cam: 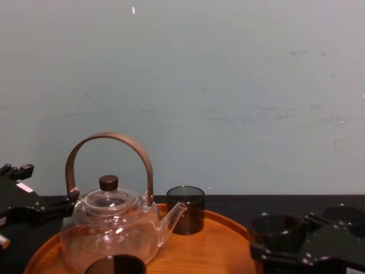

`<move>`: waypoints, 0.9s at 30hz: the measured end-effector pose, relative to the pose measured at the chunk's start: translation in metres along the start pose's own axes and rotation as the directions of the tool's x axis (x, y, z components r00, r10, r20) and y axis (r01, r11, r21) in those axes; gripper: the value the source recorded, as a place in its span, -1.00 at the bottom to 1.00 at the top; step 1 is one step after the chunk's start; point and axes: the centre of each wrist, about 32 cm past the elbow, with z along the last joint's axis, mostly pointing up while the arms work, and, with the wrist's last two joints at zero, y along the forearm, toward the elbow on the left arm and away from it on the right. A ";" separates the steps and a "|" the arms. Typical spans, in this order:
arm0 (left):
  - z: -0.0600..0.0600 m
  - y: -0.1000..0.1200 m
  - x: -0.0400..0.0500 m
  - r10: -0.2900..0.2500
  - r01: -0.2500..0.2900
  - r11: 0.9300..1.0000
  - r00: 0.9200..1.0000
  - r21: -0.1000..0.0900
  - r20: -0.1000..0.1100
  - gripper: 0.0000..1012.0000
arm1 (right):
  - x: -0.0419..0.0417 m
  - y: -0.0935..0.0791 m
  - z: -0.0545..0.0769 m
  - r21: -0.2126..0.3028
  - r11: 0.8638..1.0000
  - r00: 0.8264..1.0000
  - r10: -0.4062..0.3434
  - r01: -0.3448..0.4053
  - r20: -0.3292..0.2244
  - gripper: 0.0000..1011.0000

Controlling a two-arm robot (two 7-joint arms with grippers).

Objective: Pick up the glass from the table and place it on the tray.

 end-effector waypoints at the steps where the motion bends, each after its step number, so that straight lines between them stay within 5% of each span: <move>1: 0.000 0.000 0.0000 0.000 0.000 1.000 1.000 0.000 0.000 1.00 | -0.0007 0.001 0.002 0.003 1.000 1.000 0.003 -0.003 0.003 0.81; 11: 0.000 0.000 0.0000 0.000 0.000 1.000 1.000 0.000 0.000 1.00 | -0.0150 0.016 0.020 0.028 0.998 0.998 0.055 -0.056 0.041 0.81; 27: 0.000 0.000 0.0000 0.000 0.000 1.000 1.000 0.000 0.000 0.99 | -0.0334 0.036 0.020 0.032 0.993 0.992 0.107 -0.109 0.061 0.81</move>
